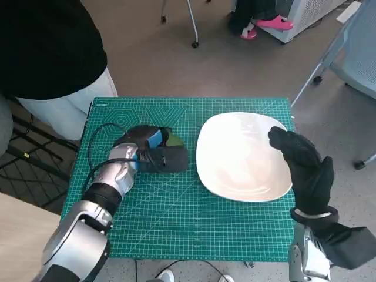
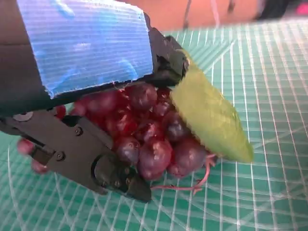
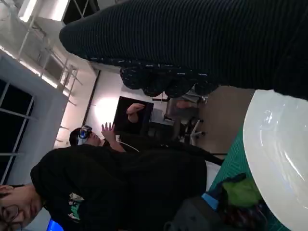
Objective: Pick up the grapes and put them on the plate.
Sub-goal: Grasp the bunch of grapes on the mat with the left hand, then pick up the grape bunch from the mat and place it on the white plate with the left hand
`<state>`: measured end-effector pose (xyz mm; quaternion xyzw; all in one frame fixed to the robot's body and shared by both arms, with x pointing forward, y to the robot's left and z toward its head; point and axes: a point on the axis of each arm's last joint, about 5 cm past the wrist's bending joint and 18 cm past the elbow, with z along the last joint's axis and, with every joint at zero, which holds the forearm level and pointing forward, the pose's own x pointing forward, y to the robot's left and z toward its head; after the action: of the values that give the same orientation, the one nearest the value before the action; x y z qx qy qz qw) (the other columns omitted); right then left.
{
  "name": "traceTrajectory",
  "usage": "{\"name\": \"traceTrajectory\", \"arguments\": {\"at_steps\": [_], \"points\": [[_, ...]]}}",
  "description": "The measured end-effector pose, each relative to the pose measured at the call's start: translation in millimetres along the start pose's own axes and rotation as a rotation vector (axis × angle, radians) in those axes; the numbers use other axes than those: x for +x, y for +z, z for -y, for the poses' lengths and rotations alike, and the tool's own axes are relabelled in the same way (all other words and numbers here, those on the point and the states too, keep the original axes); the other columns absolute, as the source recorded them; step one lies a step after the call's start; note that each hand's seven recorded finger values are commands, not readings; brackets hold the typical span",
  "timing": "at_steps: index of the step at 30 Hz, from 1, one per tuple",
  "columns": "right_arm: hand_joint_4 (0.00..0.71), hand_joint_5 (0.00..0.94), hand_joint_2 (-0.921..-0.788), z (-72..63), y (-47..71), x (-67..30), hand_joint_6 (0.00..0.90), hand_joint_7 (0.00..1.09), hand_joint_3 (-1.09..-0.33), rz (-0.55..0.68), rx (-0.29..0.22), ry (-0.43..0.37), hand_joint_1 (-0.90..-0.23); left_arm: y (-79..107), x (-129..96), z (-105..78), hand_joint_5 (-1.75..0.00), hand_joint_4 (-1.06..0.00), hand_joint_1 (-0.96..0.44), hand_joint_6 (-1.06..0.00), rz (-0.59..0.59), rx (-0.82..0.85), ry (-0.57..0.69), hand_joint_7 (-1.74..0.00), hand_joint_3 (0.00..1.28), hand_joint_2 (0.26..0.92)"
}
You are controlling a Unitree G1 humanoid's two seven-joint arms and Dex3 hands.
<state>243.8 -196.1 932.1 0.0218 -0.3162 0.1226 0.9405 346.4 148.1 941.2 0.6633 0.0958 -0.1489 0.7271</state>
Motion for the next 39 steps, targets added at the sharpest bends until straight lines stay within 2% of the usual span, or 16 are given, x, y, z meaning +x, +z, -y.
{"name": "traceTrajectory", "arguments": {"at_steps": [2, 5, 17, 21, 26, 31, 39], "points": [[0.543, 0.001, -0.921, 0.1, 0.1, 0.0, 0.19, 0.53, -0.883, 0.001, 0.0, 0.0, -0.604, 0.6, 0.0, 0.5, -1.49, -0.47, 0.06, -0.52, 0.003, 0.018, 0.006, -1.02, 0.24, 0.919], [0.543, 0.001, -0.921, 0.2, 0.2, 0.0, 0.19, 0.53, -0.883, 0.001, -0.001, 0.0, -0.604, 1.3, 0.0, 0.7, -1.54, -0.45, 0.02, -0.5, 0.007, 0.033, 0.007, -1.12, 0.24, 0.92], [0.543, 0.001, -0.921, 0.2, 0.2, 0.0, 0.188, 0.53, -0.884, 0.001, -0.001, -0.001, -0.604, 1.9, -0.3, -0.3, -1.58, -0.44, 0.0, -0.45, 0.008, 0.026, -0.008, -1.19, 0.27, 0.921], [0.543, 0.001, -0.921, 0.2, 0.1, 0.0, 0.188, 0.53, -0.883, 0.0, -0.001, -0.001, -0.604, 2.0, -0.4, -1.1, -1.55, -0.42, 0.0, -0.42, 0.011, 0.017, -0.011, -1.28, 0.29, 0.921], [0.543, 0.001, -0.921, 0.2, 0.0, -0.1, 0.187, 0.53, -0.883, 0.0, -0.001, -0.001, -0.604, 1.7, -0.5, -1.8, -1.6, -0.41, 0.01, -0.43, 0.013, 0.011, -0.015, -1.23, 0.29, 0.921], [0.543, 0.001, -0.921, 0.2, -0.4, -0.3, 0.187, 0.53, -0.884, -0.003, 0.0, -0.001, -0.606, 1.1, -0.7, -1.9, -1.5, -0.39, 0.0, -0.39, 0.013, 0.011, -0.017, -1.39, 0.3, 0.921], [0.543, 0.001, -0.921, 0.1, -0.6, -0.4, 0.187, 0.54, -0.884, -0.003, 0.0, -0.001, -0.607, 1.0, -0.7, -1.8, -1.54, -0.44, 0.0, -0.48, 0.011, 0.014, -0.023, -1.2, 0.25, 0.921]]}}
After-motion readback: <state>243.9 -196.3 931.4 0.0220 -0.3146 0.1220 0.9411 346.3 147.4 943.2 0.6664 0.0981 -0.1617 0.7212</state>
